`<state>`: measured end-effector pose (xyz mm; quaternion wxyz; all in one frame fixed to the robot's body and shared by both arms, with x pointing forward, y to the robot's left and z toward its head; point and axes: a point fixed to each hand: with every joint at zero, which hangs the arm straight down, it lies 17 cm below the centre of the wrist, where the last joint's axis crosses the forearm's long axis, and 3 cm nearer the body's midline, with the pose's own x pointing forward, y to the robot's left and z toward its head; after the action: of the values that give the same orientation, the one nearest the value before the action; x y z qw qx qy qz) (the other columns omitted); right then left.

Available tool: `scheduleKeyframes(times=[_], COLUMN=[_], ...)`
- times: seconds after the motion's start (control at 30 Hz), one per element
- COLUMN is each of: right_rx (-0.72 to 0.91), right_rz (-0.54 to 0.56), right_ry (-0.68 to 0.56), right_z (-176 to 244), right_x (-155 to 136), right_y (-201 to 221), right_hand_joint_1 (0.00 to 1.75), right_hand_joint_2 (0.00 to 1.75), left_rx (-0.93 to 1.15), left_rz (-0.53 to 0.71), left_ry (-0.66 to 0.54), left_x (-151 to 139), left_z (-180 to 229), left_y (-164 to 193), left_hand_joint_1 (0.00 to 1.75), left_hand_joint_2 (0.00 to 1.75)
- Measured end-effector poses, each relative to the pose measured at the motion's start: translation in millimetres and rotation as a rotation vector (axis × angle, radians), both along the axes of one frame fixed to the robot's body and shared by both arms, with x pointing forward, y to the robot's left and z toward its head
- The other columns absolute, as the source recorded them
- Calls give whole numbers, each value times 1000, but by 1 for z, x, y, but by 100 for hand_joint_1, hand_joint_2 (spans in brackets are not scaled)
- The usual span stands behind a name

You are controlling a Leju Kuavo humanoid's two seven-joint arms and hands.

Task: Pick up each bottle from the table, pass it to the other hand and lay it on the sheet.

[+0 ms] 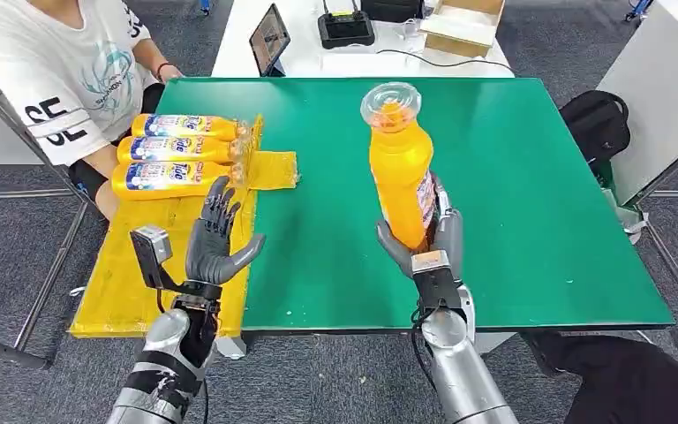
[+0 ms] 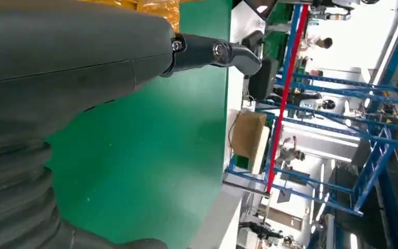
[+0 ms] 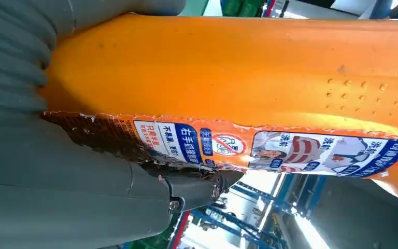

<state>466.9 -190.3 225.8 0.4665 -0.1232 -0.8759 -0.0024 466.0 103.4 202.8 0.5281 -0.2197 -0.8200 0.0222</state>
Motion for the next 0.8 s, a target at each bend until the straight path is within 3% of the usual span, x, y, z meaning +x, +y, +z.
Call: scheduleKeyframes(times=[0.13, 0.4, 0.8], right_rx=[-7, -63, -200], right_rz=[6, 90, 221], right_ry=[-1, 29, 125], right_z=[0, -15, -54], right_x=[0, 3, 4], right_y=[2, 27, 109], right_hand_joint_1=[175, 175, 175], right_hand_joint_2=[175, 175, 175], left_rx=[1, 19, 13], left_rz=[-14, -166, -312], left_ry=[-7, -82, -102], left_x=[-3, -27, -51], left_z=[2, 20, 27], left_y=[-3, -42, -81], left_hand_joint_1=[0, 0, 0], left_hand_joint_2=[175, 175, 175])
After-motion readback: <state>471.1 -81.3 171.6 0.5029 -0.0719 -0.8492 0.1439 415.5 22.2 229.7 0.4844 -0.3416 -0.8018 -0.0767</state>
